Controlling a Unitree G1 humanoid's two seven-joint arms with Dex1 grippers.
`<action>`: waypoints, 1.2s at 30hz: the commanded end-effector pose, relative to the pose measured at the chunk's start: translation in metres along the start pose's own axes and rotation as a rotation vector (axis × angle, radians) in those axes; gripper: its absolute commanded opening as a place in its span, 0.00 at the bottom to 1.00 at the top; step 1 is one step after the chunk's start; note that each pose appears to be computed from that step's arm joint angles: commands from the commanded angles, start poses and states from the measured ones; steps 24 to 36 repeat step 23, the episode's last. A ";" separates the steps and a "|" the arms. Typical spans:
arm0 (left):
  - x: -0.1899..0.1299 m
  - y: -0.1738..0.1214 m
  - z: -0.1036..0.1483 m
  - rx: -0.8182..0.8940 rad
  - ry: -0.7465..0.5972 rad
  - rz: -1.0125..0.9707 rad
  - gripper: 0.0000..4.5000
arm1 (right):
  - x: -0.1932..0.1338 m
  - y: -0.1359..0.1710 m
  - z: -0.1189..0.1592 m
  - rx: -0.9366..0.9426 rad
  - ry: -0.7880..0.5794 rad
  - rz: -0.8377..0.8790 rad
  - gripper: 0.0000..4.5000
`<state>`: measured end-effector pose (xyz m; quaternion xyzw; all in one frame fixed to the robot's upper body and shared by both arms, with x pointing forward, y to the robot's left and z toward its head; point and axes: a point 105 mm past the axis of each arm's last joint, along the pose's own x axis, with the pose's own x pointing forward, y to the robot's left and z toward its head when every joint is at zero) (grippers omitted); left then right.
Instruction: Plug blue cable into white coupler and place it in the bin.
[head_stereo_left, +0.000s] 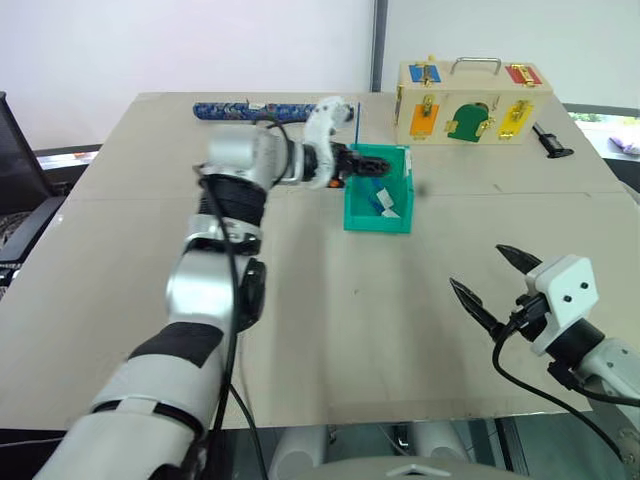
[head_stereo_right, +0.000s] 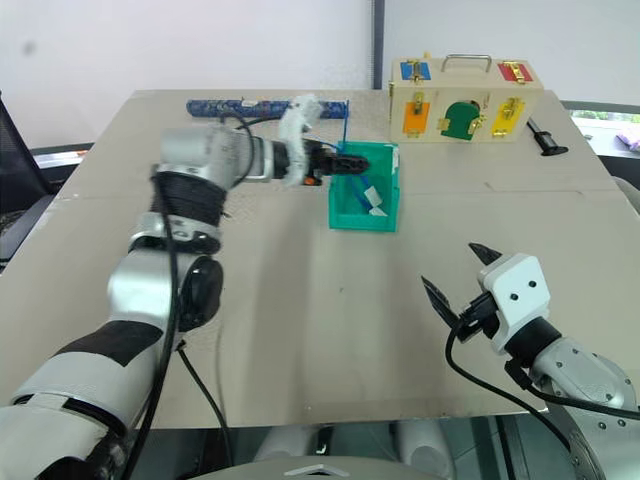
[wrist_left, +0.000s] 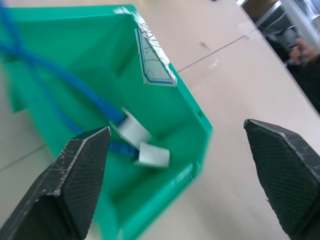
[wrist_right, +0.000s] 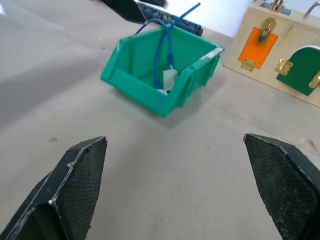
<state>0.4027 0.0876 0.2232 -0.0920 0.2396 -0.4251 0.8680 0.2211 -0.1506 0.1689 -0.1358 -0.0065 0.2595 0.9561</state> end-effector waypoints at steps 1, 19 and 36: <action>-0.026 -0.017 -0.006 0.243 -0.157 -0.071 0.99 | 0.001 -0.006 0.011 -0.034 -0.051 0.009 0.96; -0.136 0.005 -0.151 0.433 -0.130 0.095 0.99 | -0.029 -0.035 -0.021 -0.023 0.160 0.190 0.96; -0.142 -0.001 -0.166 0.399 -0.124 0.106 0.99 | -0.034 -0.041 -0.034 -0.027 0.196 0.184 0.96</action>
